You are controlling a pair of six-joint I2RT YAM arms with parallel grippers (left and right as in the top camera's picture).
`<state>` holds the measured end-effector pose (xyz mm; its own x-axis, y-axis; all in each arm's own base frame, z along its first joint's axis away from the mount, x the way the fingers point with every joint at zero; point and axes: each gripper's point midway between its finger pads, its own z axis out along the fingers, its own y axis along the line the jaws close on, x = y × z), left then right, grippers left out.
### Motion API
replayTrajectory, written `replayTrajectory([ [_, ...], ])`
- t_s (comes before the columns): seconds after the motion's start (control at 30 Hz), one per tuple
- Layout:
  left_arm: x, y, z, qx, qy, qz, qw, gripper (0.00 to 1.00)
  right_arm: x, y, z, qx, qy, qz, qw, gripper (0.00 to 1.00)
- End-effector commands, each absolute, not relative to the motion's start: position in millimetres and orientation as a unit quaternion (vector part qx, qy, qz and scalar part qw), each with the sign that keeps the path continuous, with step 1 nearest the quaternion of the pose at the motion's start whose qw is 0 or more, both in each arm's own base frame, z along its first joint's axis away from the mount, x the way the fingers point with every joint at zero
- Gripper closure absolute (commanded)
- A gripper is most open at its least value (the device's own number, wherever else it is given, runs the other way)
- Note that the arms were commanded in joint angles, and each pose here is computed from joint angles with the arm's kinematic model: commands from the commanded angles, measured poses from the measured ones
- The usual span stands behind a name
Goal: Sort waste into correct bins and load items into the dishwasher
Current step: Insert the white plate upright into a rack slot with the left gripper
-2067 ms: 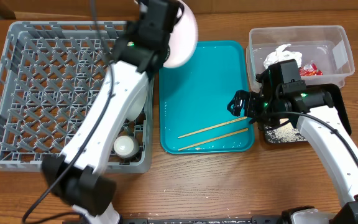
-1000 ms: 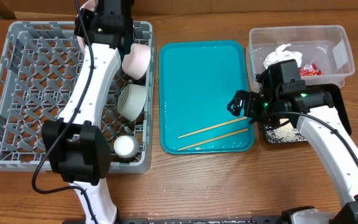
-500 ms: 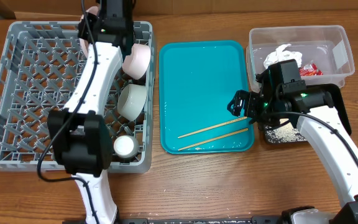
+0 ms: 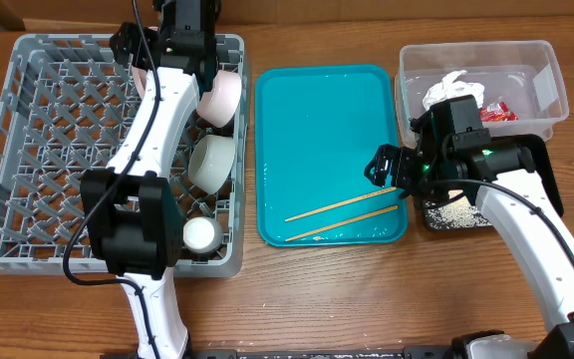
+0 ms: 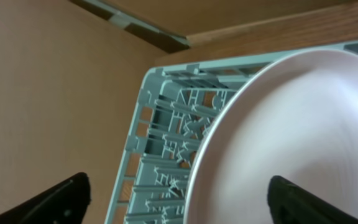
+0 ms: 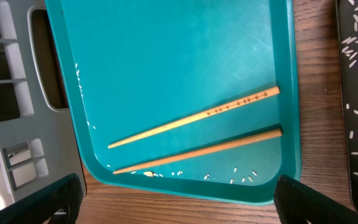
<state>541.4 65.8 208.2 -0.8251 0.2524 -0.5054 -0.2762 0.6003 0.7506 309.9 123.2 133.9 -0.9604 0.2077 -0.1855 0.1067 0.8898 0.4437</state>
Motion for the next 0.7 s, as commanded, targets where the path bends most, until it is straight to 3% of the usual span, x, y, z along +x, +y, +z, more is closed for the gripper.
replayTrajectory([
  [0.0, 529.8, 63.5, 244.3, -0.053, 0.835, 0.433, 0.335, 0.03, 316.0, 125.1, 147.9, 0.074, 0.962, 0.224, 0.137, 0.0],
  [0.2, 505.6, 46.9, 283.2, -0.068, 0.852, 0.36, 0.374, 0.0, 316.0, 125.0, 147.9, 0.074, 0.962, 0.224, 0.137, 0.0],
  [0.33, 482.6, 11.3, 295.0, -0.055, 0.894, 0.211, 0.391, 0.0, 316.1, 125.0, 147.9, 0.074, 0.962, 0.224, 0.137, 0.0],
  [0.67, 400.9, -77.7, 291.4, 0.01, 0.953, -0.079, 0.294, 0.0, 316.1, 125.0, 147.9, 0.074, 0.962, 0.224, 0.137, 0.0],
])
